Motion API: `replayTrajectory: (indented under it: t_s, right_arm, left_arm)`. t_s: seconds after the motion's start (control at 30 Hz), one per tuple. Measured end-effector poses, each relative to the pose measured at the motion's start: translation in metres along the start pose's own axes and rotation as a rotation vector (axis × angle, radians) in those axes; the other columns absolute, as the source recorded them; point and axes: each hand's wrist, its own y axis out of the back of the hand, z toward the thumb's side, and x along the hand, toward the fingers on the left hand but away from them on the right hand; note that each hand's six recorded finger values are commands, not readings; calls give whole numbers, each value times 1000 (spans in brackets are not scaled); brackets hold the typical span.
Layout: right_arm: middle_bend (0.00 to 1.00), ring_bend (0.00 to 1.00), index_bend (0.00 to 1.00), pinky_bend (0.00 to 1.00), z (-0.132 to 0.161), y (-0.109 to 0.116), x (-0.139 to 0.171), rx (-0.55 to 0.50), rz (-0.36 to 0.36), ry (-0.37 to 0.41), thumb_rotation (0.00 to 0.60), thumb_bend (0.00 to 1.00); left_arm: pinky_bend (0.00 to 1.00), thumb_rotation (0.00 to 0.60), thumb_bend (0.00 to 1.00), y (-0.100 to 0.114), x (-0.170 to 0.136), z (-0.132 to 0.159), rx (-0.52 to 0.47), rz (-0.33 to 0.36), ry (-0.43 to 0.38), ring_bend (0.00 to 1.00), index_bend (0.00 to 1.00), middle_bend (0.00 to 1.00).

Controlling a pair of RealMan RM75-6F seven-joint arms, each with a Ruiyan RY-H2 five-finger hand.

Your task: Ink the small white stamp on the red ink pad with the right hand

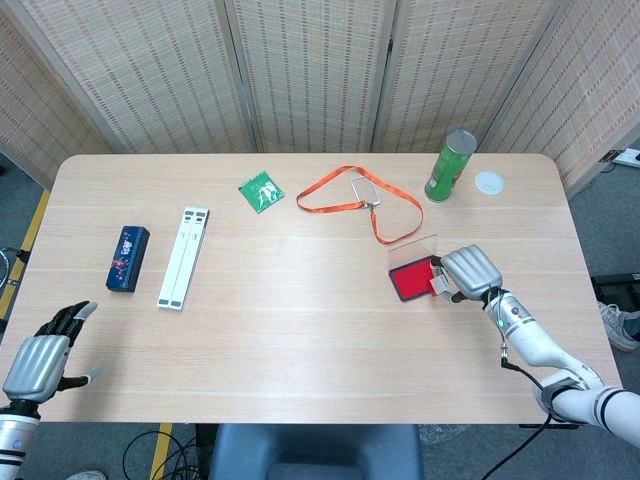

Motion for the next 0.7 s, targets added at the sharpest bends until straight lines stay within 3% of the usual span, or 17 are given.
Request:
replayTrajectory:
  t_s: [0.7]
  right_arm:
    - [1000, 858, 870, 808, 11, -8, -33, 35, 47, -43, 600, 310]
  left_arm:
    - [278, 600, 230, 16, -8, 3, -43, 50, -33, 121, 0, 134]
